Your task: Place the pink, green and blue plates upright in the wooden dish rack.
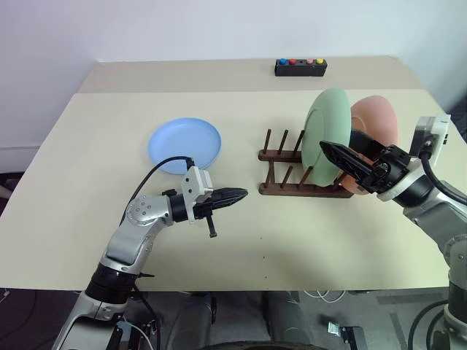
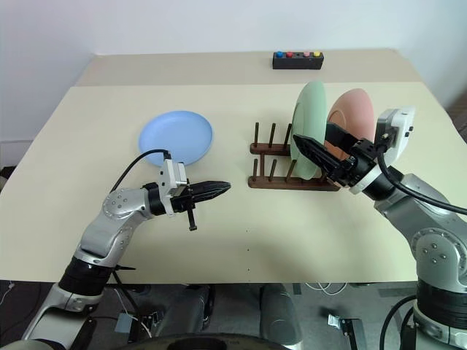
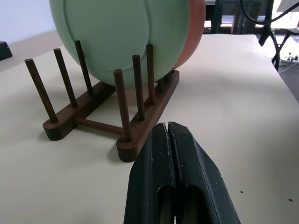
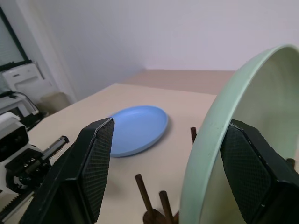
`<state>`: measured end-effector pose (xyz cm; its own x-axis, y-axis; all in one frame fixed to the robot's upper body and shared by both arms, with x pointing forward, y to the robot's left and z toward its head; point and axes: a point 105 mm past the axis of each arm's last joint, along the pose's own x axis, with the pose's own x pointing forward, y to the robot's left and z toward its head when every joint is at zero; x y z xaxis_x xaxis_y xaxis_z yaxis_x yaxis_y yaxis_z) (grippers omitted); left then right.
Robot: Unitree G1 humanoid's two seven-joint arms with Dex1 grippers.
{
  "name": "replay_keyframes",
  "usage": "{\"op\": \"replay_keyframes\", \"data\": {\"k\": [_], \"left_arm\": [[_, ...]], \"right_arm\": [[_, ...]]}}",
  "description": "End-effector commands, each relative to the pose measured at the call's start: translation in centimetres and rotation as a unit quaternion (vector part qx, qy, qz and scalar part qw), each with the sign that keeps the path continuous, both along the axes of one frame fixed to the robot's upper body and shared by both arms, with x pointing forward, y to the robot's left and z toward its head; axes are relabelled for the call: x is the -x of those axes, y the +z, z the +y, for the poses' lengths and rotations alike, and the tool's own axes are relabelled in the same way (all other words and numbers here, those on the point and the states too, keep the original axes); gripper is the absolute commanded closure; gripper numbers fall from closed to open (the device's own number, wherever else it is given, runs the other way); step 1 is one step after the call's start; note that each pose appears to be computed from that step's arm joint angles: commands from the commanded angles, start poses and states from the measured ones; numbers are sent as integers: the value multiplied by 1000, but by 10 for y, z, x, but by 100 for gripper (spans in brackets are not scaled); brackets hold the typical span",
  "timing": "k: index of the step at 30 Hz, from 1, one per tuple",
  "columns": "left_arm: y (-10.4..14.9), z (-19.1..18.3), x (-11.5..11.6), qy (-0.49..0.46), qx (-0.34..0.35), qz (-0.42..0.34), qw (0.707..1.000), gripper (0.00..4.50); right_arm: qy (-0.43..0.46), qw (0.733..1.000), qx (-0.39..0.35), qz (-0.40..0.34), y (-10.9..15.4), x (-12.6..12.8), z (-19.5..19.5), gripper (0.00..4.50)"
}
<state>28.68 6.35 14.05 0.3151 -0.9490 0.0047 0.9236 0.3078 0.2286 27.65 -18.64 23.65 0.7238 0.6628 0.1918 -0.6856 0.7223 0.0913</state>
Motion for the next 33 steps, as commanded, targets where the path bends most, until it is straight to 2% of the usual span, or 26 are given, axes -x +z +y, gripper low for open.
{"op": "replay_keyframes", "data": {"k": [1,10,19,23,26,29,33], "left_arm": [[8,-4,3,-10,4,-20,1000,450],[7,-3,3,-6,5,-18,1000,450],[9,10,-7,33,8,-7,999,450],[11,18,-15,61,13,-2,998,450],[16,29,-31,112,32,8,993,367],[25,45,-49,181,35,-11,983,218],[46,80,-82,311,31,-33,949,12]], "right_arm": [[-18,999,19,-35,15,6,-5,107],[-42,996,52,-53,21,10,-12,107],[-56,984,121,-114,44,9,-14,107],[-76,974,136,-163,66,9,-23,107],[-58,958,174,-220,85,11,-6,103],[-5,946,234,-224,73,14,22,103],[63,934,291,-196,44,16,53,103]]}}
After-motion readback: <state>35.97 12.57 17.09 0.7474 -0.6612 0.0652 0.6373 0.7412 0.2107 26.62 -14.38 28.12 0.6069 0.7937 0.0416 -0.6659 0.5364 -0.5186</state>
